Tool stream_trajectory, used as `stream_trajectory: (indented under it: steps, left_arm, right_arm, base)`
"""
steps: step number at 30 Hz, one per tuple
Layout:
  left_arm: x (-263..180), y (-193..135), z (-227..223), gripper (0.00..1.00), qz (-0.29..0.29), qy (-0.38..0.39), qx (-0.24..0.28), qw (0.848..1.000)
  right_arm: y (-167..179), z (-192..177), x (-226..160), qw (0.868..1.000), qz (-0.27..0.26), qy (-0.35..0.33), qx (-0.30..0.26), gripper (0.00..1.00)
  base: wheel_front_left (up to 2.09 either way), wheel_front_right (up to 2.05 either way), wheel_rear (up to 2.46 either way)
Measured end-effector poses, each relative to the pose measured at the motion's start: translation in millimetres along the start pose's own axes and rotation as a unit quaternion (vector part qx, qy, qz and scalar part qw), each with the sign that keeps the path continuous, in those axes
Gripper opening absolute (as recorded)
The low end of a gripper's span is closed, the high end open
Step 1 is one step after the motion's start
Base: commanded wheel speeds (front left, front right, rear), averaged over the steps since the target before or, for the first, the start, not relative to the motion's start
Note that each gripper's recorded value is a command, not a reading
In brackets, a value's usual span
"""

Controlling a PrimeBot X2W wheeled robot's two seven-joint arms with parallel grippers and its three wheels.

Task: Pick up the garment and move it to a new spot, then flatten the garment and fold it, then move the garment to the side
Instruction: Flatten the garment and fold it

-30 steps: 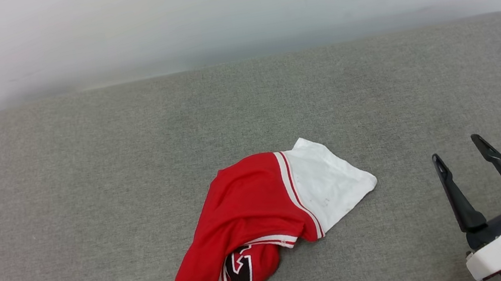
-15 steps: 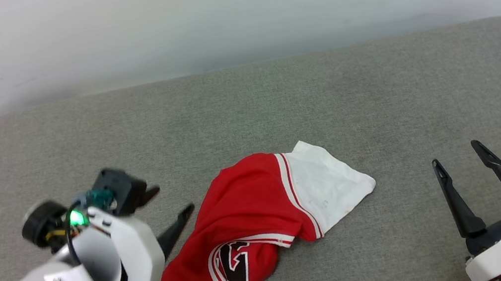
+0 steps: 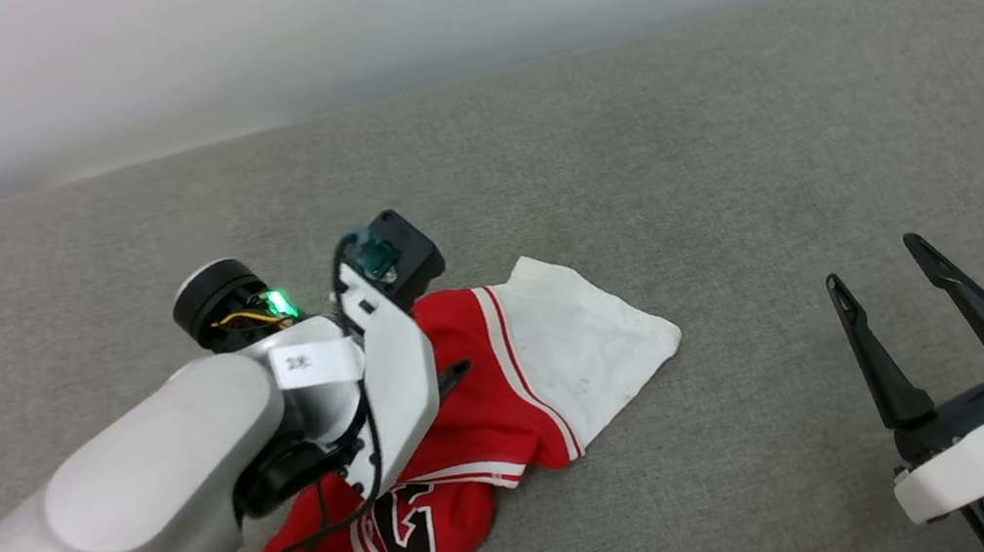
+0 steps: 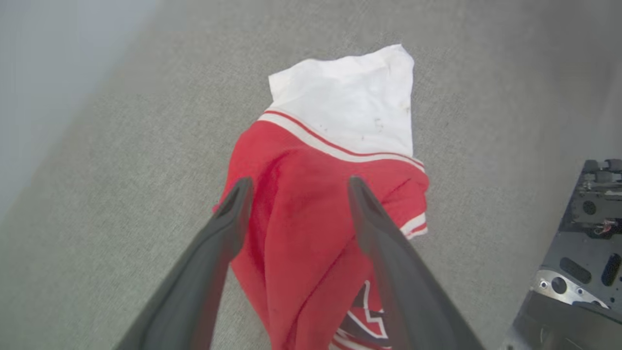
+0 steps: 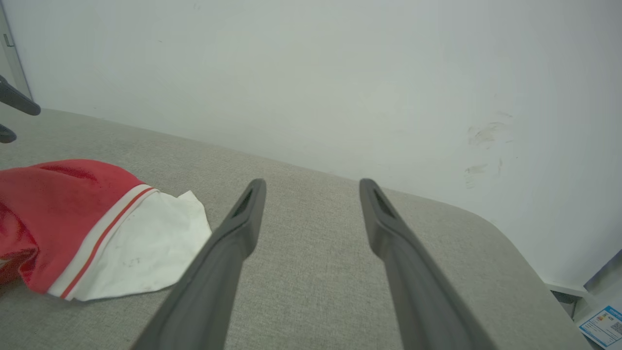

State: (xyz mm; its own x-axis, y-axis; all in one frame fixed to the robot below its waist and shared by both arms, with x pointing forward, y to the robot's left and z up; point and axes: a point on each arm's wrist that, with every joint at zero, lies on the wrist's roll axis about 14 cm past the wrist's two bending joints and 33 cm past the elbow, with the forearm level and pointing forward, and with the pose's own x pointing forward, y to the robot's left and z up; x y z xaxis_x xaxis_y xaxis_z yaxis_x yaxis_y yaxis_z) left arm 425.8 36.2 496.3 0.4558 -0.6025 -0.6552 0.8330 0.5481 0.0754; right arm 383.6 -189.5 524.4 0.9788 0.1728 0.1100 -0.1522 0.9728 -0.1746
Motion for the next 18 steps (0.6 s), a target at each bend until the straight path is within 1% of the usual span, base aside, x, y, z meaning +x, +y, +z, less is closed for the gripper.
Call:
stream_trajectory:
  steps: [5,10,13,15,18]
  left_arm:
    - [36.7,-19.4,-23.3,1.00,-0.051,0.074,0.007,0.996]
    - [63.5,-39.2,-43.8,1.00,-0.088,0.127,0.010,0.988]
    - [72.1,-52.1,-65.0,1.00,-0.107,0.169,0.015,0.980]
    - [72.9,-61.9,-84.4,1.00,-0.119,0.206,0.020,0.971]
    - [74.5,-65.1,-91.9,1.00,-0.122,0.224,0.038,0.966]
  right_arm:
    - [-9.0,-7.1,-0.1,1.000,-0.013,0.011,-0.003,1.00]
    - [-16.7,-12.7,1.1,0.999,-0.024,0.020,-0.006,1.00]
    - [-19.9,-16.8,0.9,0.999,-0.029,0.027,-0.006,1.00]
    - [-21.3,-20.3,-0.1,0.999,-0.032,0.032,-0.006,1.00]
    - [-23.7,-20.7,2.6,0.999,-0.035,0.032,-0.007,1.00]
  base:
    - [0.00,0.00,0.00]
    - [0.00,0.00,0.00]
    - [0.00,0.00,0.00]
    - [0.00,0.00,0.00]
    - [0.00,0.00,0.00]
